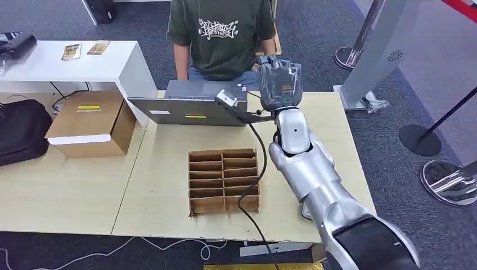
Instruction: Pass the card to the sensor for recognition and then transmit it.
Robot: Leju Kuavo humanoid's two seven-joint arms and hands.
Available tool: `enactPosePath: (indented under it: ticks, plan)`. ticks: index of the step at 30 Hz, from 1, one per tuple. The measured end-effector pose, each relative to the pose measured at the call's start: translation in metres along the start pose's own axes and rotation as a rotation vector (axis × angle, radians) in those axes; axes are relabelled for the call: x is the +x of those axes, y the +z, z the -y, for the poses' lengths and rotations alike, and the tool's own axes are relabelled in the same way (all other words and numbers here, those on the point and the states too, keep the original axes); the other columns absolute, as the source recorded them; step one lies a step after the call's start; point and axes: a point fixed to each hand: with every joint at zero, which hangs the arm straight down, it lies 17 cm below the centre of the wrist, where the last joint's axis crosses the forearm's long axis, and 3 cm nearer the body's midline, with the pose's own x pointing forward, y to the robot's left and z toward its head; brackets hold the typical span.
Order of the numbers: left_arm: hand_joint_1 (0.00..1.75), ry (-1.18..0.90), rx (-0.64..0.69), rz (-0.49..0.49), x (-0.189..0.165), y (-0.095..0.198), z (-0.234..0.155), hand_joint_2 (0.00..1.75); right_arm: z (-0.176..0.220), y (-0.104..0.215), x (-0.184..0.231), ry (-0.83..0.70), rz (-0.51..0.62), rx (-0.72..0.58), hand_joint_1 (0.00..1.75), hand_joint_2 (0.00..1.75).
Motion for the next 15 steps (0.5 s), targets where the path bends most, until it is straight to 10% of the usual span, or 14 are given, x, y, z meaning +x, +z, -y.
enactPosePath:
  ticks: [15]
  plan:
    - [0.00,0.007,-0.003,-0.023,-0.003,0.000,0.000,0.00,-0.001,0.003,-0.060,-0.743,-0.347,0.064,1.75,1.75]
